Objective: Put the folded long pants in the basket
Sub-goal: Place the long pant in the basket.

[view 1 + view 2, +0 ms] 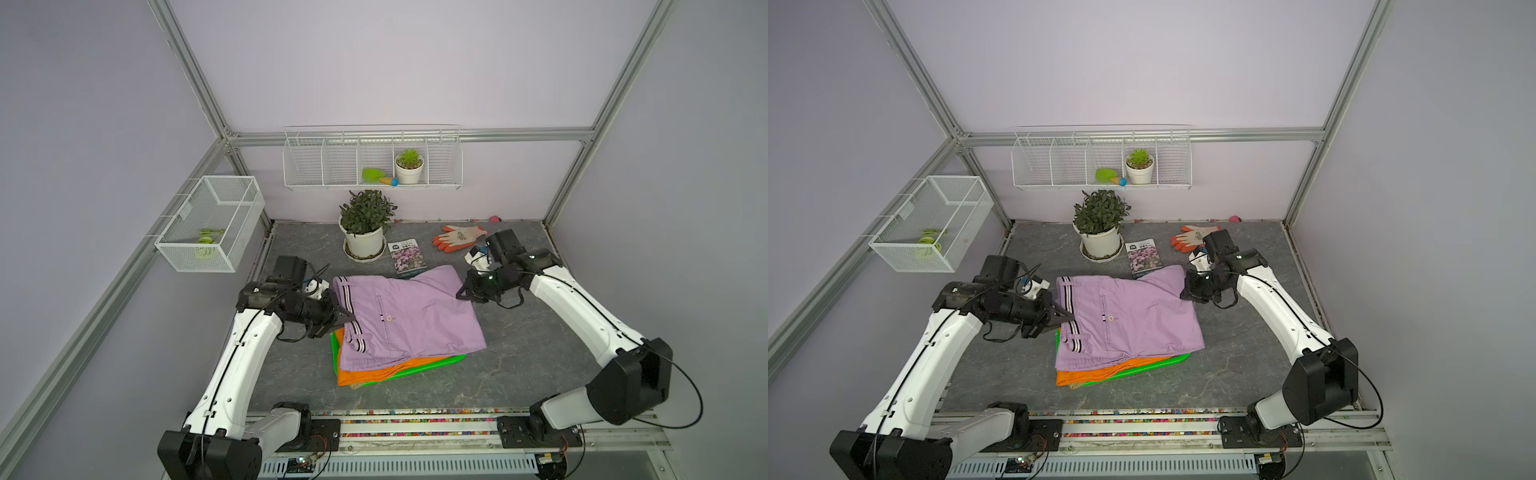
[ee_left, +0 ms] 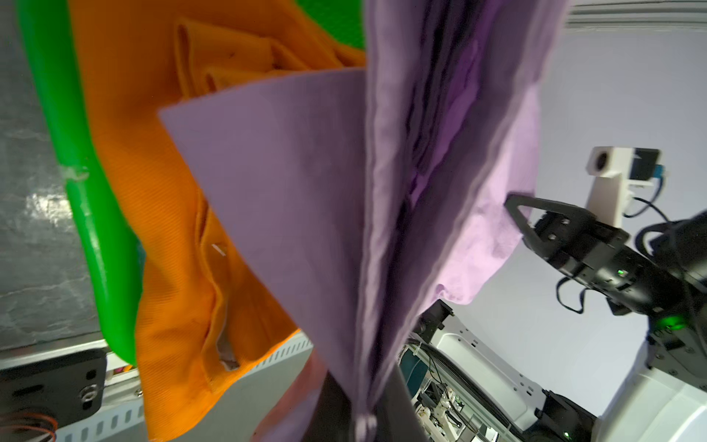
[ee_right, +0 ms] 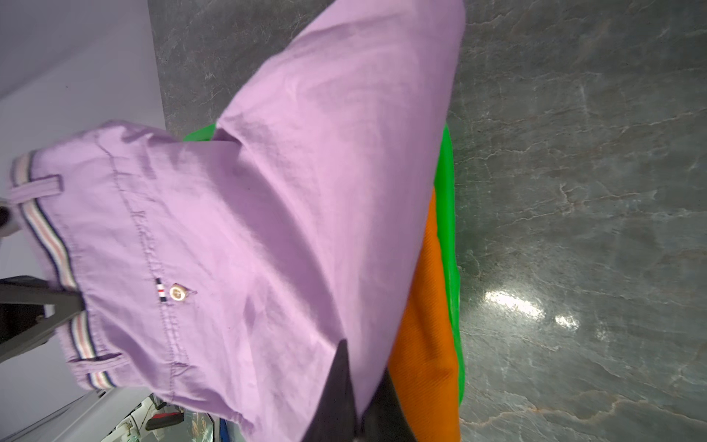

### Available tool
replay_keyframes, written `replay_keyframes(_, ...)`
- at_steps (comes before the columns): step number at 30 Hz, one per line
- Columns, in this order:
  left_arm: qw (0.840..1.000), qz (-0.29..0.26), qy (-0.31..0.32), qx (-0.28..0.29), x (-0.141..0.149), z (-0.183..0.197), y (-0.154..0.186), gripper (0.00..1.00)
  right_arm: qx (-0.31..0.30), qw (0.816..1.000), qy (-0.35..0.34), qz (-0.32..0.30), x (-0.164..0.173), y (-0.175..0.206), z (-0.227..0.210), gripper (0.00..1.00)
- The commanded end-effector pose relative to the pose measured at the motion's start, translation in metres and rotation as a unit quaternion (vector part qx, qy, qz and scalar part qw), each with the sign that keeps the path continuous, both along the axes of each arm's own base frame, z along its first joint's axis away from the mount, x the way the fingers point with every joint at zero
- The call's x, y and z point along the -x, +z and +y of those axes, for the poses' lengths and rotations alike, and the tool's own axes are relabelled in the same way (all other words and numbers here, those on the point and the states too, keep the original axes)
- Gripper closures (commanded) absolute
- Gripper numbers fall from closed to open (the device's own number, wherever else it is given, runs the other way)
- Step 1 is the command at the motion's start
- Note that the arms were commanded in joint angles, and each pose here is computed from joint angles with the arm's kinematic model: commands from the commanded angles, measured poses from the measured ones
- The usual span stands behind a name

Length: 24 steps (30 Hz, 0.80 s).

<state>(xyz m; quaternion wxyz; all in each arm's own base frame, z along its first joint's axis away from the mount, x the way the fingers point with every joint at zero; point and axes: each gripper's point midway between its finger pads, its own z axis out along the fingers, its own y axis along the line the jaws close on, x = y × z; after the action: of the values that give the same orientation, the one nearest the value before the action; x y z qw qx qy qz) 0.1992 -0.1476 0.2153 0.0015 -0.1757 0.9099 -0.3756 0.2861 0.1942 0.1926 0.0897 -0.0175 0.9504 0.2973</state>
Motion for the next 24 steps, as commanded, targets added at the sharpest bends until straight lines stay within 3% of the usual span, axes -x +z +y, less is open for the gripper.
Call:
replay_keyframes(1,0.999,0.027,0.014,-0.040,0.007,0.013,-0.041,1.00,-0.014,1.000,-0.002,0.010,0.002,-0.017,0.003,1.00)
replay_keyframes(7,0.994,0.065,0.026,-0.079,0.021,0.025,-0.091,1.00,-0.010,1.000,-0.014,0.013,-0.006,-0.053,0.003,1.00)
replay_keyframes(14,0.997,0.023,0.031,-0.067,0.010,0.023,-0.076,1.00,-0.024,0.999,-0.005,-0.032,-0.015,-0.041,0.007,0.97)
replay_keyframes(16,0.997,0.018,0.031,-0.067,0.007,0.023,-0.071,0.97,-0.037,0.998,-0.002,-0.048,-0.020,-0.028,0.011,0.86)
replay_keyframes(18,0.997,0.027,0.022,-0.073,0.010,0.023,-0.071,0.84,-0.035,0.997,0.000,-0.064,-0.026,-0.020,0.010,0.59)
replay_keyframes(19,0.996,0.030,0.017,-0.078,0.011,0.024,-0.071,0.82,-0.029,0.997,-0.001,-0.070,-0.029,-0.017,0.009,0.53)
replay_keyframes(24,0.994,0.004,0.023,-0.104,0.008,0.033,-0.050,0.79,-0.023,0.994,-0.023,-0.109,-0.059,-0.002,0.004,0.39)
